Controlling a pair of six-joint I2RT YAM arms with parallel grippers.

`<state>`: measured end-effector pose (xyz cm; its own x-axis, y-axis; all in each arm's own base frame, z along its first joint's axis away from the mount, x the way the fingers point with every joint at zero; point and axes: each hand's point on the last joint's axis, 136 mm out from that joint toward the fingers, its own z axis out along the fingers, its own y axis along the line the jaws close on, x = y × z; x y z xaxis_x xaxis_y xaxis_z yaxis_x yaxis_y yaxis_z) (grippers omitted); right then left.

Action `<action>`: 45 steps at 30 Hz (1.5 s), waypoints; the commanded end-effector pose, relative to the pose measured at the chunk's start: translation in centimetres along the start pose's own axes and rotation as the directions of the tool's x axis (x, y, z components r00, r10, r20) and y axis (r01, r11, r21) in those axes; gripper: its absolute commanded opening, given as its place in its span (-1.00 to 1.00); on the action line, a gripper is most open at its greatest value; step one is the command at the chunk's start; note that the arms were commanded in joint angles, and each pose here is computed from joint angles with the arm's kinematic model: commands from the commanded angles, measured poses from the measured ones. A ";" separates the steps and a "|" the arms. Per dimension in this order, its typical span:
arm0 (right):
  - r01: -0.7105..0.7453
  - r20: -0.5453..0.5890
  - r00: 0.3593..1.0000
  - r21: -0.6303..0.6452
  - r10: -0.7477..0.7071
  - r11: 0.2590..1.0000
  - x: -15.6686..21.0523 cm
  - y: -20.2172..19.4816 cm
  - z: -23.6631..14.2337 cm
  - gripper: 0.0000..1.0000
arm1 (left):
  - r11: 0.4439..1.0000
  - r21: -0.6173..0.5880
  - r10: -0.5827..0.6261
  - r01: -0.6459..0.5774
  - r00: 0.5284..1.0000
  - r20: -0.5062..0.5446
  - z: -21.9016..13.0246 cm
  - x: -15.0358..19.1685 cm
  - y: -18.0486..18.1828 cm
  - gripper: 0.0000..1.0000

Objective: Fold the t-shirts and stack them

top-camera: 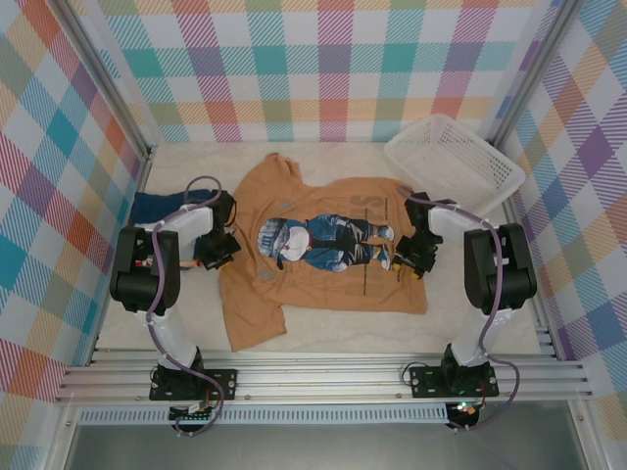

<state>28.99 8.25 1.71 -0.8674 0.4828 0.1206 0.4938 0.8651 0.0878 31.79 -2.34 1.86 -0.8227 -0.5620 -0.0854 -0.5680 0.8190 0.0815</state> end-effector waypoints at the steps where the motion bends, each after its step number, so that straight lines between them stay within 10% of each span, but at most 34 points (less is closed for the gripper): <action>1: -0.037 -0.009 0.999 0.047 0.037 0.998 -0.5 -0.8 0.0 -0.21 | 0.985 -0.168 -0.044 0.042 0.999 -0.009 0.3 1.5 3.9 -0.97; 15: 0.005 0.118 0.993 -0.058 0.002 0.998 -2.7 1.9 -4.0 -0.23 | 0.979 -0.085 -0.183 0.188 0.981 0.060 -5.6 -0.4 3.3 -0.96; 25: 0.111 0.246 0.968 -0.219 -0.055 0.969 -7.4 8.3 -4.9 -0.29 | 0.972 0.175 -0.170 0.159 0.984 0.053 -6.2 -7.2 -8.4 -0.78; 39: 0.075 0.235 0.972 -0.168 -0.034 0.983 -9.1 9.0 -4.1 -0.31 | 0.978 -0.073 -0.197 0.195 0.980 -0.016 -3.2 -0.8 0.3 -0.83; 45: 0.137 0.233 0.967 -0.159 -0.097 0.978 -7.3 8.7 -4.2 -0.28 | 0.982 0.000 -0.186 0.187 0.979 0.086 -7.8 -1.7 0.0 0.00</action>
<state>40.75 11.10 4.27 -0.8833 0.4576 -0.1016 0.4230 0.8716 0.2479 32.28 -2.41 6.29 -0.7056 -0.7006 -0.1063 -0.7086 0.6971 0.1093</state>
